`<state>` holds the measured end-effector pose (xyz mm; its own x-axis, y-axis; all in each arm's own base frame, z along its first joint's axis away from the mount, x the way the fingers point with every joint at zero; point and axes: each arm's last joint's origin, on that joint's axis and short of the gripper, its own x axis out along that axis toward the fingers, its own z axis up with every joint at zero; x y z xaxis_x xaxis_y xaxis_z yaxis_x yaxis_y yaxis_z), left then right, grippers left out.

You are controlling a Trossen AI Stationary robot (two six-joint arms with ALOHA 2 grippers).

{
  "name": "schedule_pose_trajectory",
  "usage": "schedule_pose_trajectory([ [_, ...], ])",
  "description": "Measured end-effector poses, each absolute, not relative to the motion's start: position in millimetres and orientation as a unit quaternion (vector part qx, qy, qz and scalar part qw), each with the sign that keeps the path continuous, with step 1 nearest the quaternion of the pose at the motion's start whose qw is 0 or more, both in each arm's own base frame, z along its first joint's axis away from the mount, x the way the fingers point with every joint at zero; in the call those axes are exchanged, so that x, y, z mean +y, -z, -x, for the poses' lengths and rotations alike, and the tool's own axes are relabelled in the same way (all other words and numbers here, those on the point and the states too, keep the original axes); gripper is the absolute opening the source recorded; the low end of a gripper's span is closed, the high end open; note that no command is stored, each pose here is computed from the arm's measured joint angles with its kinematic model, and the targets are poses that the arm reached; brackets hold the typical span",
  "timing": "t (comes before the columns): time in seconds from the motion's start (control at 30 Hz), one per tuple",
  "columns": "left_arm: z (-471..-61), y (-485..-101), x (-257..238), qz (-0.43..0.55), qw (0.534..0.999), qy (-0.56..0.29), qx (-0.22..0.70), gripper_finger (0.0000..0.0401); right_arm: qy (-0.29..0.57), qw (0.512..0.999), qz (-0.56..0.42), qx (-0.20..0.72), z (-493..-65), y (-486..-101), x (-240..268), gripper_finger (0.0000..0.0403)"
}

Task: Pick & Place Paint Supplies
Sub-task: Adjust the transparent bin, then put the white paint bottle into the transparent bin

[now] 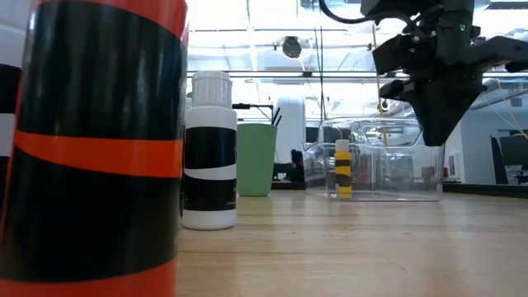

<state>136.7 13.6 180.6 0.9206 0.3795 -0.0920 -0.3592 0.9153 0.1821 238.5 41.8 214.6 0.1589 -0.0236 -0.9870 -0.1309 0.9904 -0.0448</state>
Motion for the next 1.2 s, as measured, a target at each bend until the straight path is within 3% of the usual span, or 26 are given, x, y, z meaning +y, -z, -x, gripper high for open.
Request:
schedule_pose_trajectory([
  [0.3,-137,-181,14,-0.081,0.977,-0.189,0.063,0.0026,-0.03,0.787,0.042,0.614,-245,-221,43,0.014],
  [0.5,-137,-181,14,-0.081,0.977,-0.189,0.063,0.0026,-0.026,0.829,0.031,0.557,-243,-246,42,0.0168],
  [0.6,-137,-180,14,-0.081,0.977,-0.189,0.063,0.0026,-0.005,0.891,0.028,0.454,-246,-268,43,0.0168],
  [0.77,-137,-180,14,-0.08,0.977,-0.189,0.063,0.0026,-0.05,0.983,-0.021,0.176,-261,-292,66,0.0169],
  [0.9,-137,-180,14,-0.08,0.977,-0.189,0.065,0.0026,-0.141,0.986,-0.03,0.082,-275,-270,88,0.0176],
  [1.2,-137,-179,14,-0.081,0.976,-0.188,0.07,0.0026,-0.15,0.984,-0.006,0.098,-337,-192,133,0.0218],
])
